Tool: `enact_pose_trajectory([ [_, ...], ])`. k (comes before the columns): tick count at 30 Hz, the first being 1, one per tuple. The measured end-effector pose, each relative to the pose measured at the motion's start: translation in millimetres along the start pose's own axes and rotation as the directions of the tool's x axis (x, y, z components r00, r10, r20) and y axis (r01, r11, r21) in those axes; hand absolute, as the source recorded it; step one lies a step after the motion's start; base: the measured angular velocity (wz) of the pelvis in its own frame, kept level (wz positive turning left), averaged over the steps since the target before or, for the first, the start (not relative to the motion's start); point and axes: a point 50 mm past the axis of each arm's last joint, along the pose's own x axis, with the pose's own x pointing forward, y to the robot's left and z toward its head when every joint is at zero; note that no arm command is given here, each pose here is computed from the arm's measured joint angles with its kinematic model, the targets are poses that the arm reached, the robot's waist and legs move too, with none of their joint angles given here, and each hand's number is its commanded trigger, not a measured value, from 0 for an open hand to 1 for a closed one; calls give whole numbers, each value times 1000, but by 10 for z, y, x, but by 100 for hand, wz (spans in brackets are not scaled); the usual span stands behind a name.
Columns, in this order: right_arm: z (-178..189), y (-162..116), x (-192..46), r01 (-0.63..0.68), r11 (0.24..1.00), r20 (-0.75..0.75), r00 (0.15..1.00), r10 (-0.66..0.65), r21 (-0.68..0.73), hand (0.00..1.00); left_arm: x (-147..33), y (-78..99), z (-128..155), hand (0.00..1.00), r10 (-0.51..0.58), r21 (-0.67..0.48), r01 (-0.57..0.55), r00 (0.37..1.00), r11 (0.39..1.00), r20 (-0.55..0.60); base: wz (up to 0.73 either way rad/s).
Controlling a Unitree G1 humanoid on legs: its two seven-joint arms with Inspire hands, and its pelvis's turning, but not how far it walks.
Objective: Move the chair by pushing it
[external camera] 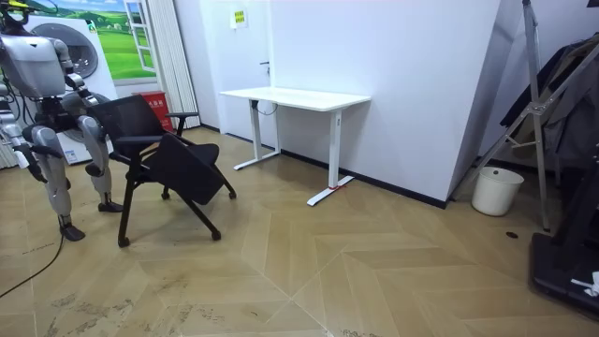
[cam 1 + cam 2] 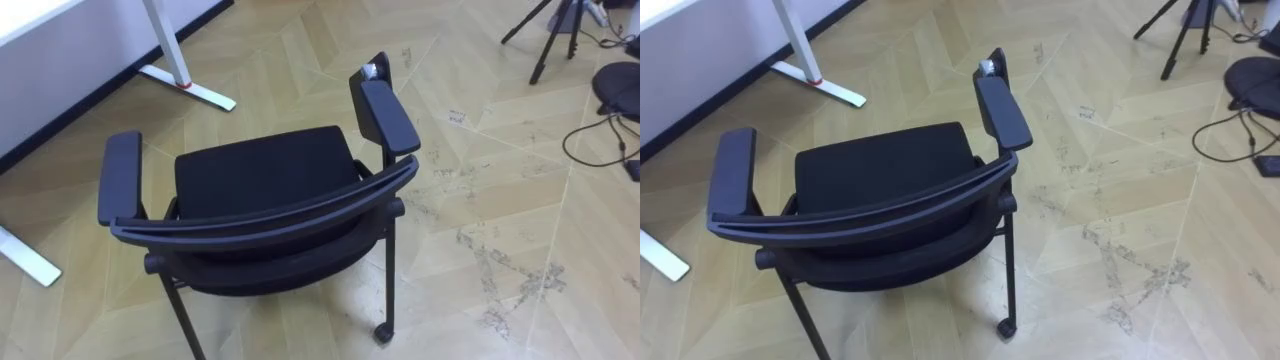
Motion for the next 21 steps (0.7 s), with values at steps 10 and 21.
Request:
enact_pose_trajectory([
  [10, -157, -60, -37, -10, 978, -23, 1000, 15, 207, 0, -17, 11, -56, 0, 23, -4, -23, 1000, 1000, -3, 0],
  [21, -193, -62, -36, 4, 971, -55, 998, 10, 239, 0, -38, 57, -126, 0, 47, -45, -48, 999, 998, -18, 5],
])
